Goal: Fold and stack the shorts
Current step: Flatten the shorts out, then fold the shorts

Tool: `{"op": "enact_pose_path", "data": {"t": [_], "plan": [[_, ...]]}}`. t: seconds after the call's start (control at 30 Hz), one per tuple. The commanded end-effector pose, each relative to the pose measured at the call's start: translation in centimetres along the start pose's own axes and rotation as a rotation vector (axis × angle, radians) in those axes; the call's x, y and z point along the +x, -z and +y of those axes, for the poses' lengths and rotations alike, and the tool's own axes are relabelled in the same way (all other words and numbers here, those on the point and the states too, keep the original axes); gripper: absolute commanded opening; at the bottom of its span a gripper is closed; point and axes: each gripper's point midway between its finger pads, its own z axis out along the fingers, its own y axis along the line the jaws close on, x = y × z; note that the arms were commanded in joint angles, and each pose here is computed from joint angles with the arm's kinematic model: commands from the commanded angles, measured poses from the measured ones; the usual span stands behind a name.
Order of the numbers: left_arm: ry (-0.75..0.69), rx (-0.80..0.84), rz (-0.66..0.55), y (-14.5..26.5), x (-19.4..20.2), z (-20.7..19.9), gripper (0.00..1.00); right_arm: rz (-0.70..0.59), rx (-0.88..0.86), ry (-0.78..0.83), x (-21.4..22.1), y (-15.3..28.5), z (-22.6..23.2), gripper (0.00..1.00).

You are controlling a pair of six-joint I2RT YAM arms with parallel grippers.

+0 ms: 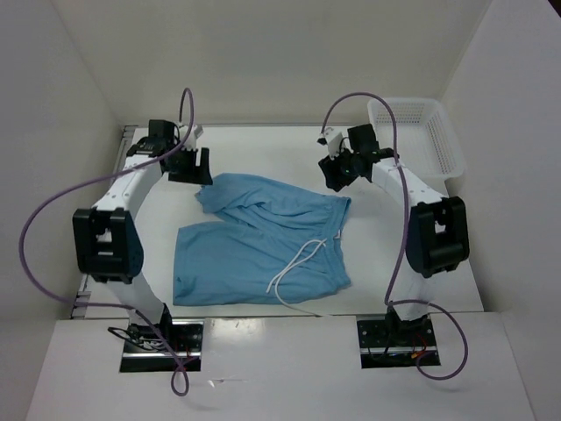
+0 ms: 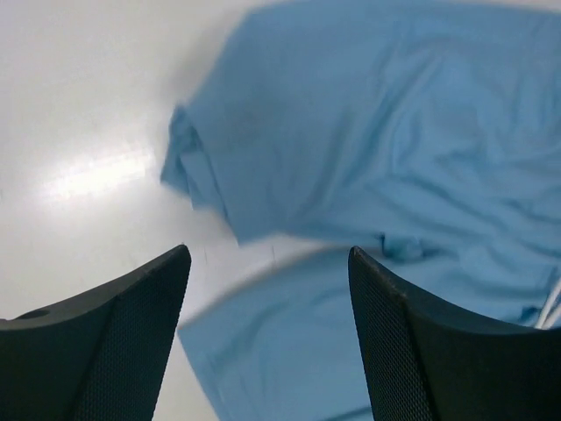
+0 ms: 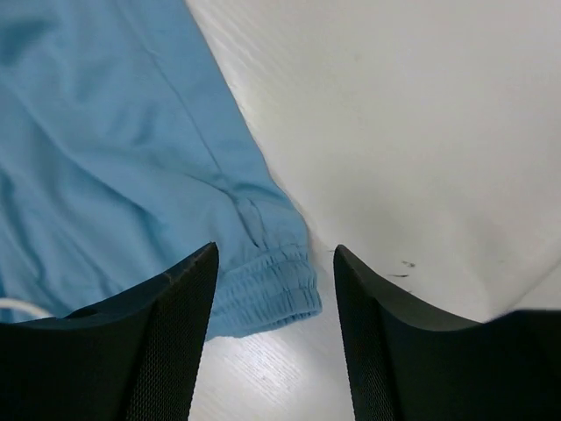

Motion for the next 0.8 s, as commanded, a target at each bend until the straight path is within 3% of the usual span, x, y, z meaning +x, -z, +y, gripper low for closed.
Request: {"op": "enact_pose_path", "data": {"t": [0.0, 0.03, 0.13, 0.2, 0.4, 0.5, 0.57, 0.7, 0.77], "plan": [[-0.005, 0.063, -0.049, -3.5, -4.2, 1.0, 0.80, -0.006, 0.007, -0.136, 0.2, -2.4, -1.0, 0.60], [-0.017, 0.060, -0.081, -3.9, -5.8, 1.3, 0.80, 0.026, -0.007, -0.156, 1.3, -3.6, -0.8, 0.59], [-0.004, 0.074, -0.047, -6.8, -5.7, 2.1, 0.83, 0.038, 0.004, -0.184, 2.1, -4.3, -1.8, 0.59], [0.010, 0.077, -0.011, -8.6, -4.9, 2.6, 0.84, 0.066, 0.020, -0.218, 3.6, -4.5, -2.5, 0.67], [0.017, 0.042, 0.009, -11.9, -4.6, 4.3, 0.84, 0.177, 0.057, -0.237, 8.8, -4.6, -3.1, 0.71], [0.019, 0.098, 0.010, -12.8, -4.9, 3.7, 0.84, 0.221, 0.073, -0.197, 10.3, -4.6, -3.2, 0.78], [0.021, 0.145, 0.009, -13.1, -4.9, 3.0, 0.82, 0.241, 0.080, -0.188, 11.1, -4.5, -3.1, 0.81], [0.025, 0.179, 0.015, -13.2, -4.9, 2.5, 0.61, 0.271, 0.052, -0.152, 12.2, -4.5, -2.9, 0.83], [0.018, 0.212, 0.015, -13.2, -4.9, 1.6, 0.51, 0.271, -0.009, -0.146, 12.1, -4.3, -1.9, 0.75]]}}
